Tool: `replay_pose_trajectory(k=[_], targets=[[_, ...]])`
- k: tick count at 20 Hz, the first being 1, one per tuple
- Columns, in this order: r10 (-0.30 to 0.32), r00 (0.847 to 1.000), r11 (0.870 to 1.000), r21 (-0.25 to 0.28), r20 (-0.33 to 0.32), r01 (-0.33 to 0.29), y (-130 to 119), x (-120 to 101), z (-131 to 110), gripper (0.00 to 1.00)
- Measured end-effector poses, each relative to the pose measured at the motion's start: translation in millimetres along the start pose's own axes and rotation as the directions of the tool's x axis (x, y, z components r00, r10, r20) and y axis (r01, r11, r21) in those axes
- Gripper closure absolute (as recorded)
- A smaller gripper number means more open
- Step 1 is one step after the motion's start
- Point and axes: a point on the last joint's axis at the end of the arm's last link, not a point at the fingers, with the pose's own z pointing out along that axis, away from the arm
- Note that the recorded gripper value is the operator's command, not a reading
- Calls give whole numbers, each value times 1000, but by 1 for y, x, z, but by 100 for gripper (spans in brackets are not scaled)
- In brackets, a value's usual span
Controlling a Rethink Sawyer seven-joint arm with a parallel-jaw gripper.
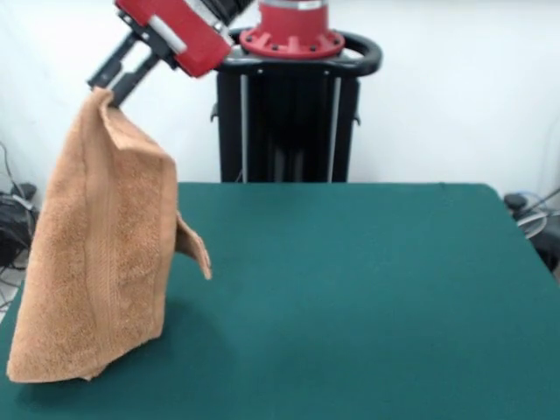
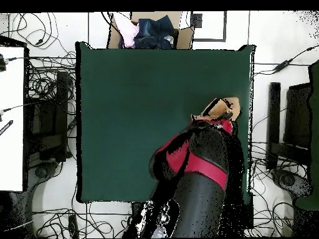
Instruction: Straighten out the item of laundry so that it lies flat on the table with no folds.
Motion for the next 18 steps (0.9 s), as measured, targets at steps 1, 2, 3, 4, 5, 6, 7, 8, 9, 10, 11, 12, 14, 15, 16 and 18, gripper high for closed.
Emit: replay_pose_trajectory(k=[1, 2, 3, 4, 5, 6, 7, 8, 9, 10, 11, 12, 14, 15, 16, 18], targets=[[8, 1000, 1000, 1, -4, -8, 4, 2, -1, 100], [14, 1000, 1000, 4, -7, -14, 8, 3, -3, 100], [22, 1000, 1000, 7, -11, -22, 13, 5, -5, 100], [26, 1000, 1000, 10, -13, -26, 17, 6, -6, 100], [33, 999, 999, 15, -15, -33, 21, 8, -9, 100], [38, 999, 999, 19, -15, -38, 24, 8, -10, 100], [43, 999, 999, 23, -16, -42, 27, 9, -12, 100], [50, 999, 998, 30, -17, -50, 33, 11, -16, 100], [55, 998, 998, 36, -18, -54, 37, 12, -18, 100], [57, 998, 998, 39, -18, -57, 39, 13, -20, 100], [69, 997, 997, 47, -18, -68, 46, 14, -24, 100], [78, 997, 996, 52, -18, -77, 50, 15, -27, 100], [97, 995, 994, 59, -20, -96, 57, 16, -32, 100], [101, 995, 993, 60, -20, -100, 58, 16, -33, 100], [105, 994, 993, 60, -20, -104, 60, 16, -34, 100], [118, 993, 991, 66, -23, -116, 65, 17, -38, 100]])
